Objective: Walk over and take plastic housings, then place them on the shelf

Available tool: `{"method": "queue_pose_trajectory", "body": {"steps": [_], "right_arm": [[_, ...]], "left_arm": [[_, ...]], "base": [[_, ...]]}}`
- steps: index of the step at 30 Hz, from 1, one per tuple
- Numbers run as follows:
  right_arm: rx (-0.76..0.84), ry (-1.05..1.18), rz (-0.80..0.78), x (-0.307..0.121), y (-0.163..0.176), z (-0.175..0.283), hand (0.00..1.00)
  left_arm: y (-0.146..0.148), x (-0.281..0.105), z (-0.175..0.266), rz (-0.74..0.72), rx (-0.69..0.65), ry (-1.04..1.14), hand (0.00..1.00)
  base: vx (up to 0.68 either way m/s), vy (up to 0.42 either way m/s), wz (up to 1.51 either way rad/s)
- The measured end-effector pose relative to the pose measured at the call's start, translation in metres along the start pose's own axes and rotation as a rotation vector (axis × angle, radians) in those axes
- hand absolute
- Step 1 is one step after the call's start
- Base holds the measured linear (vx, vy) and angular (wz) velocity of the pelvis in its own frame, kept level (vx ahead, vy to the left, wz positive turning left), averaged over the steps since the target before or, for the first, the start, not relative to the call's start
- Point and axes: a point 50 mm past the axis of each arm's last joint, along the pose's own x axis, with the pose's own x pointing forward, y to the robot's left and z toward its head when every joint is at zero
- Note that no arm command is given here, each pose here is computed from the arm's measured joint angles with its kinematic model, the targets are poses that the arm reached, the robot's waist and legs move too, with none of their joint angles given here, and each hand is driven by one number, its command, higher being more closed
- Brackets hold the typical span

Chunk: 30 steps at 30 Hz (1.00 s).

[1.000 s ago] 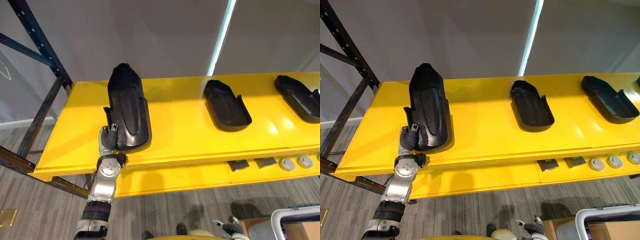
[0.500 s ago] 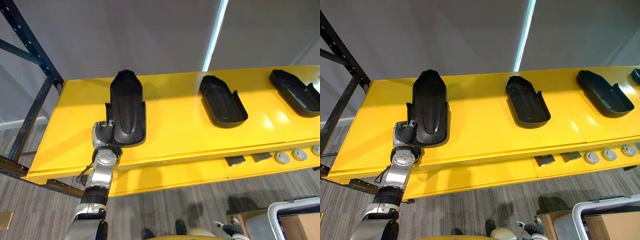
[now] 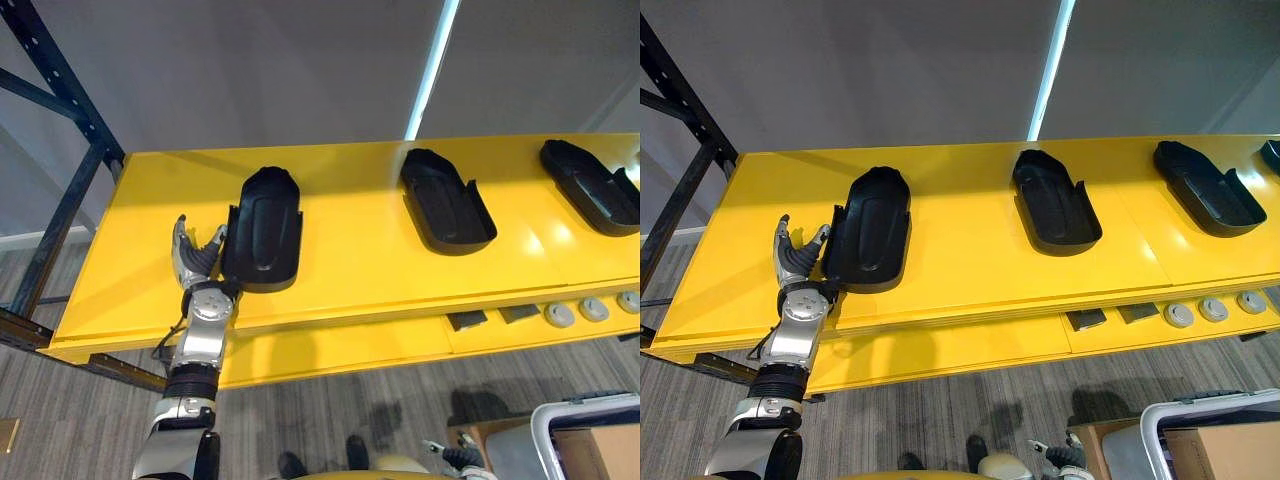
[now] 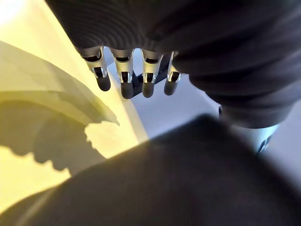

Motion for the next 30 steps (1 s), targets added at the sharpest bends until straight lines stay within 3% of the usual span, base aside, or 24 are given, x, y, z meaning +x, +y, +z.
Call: {"method": "queue_pose_trajectory", "body": {"steps": [9,13,14,20,25,30], "right_arm": [[-0.003,0.013,-0.002,0.0,-0.001,-0.003,0.0],[0.009,0.024,-0.007,-0.001,-0.002,-0.007,0.0],[0.009,0.024,-0.009,-0.001,-0.003,-0.008,0.0],[0.014,0.019,-0.024,-0.002,-0.01,-0.011,0.0],[0.004,0.015,-0.024,-0.002,-0.011,-0.012,0.0],[-0.01,0.012,-0.019,-0.002,-0.009,-0.011,0.0]], "left_arm": [[-0.008,-0.029,0.064,0.02,-0.249,-0.244,0.0],[-0.011,-0.063,0.082,-0.033,-0.254,-0.407,0.0],[-0.013,-0.076,0.083,-0.056,-0.245,-0.444,1.0],[-0.014,-0.115,0.064,-0.154,-0.147,-0.488,1.0],[-0.015,-0.13,0.033,-0.238,0.035,-0.467,1.0],[-0.023,-0.131,0.004,-0.313,0.135,-0.39,1.0]], "base": [[0.0,-0.003,0.02],[0.0,-0.003,0.02],[-0.03,-0.027,0.04],[-0.04,-0.03,0.09],[-0.05,-0.026,0.03],[-0.03,-0.006,0.08]]}}
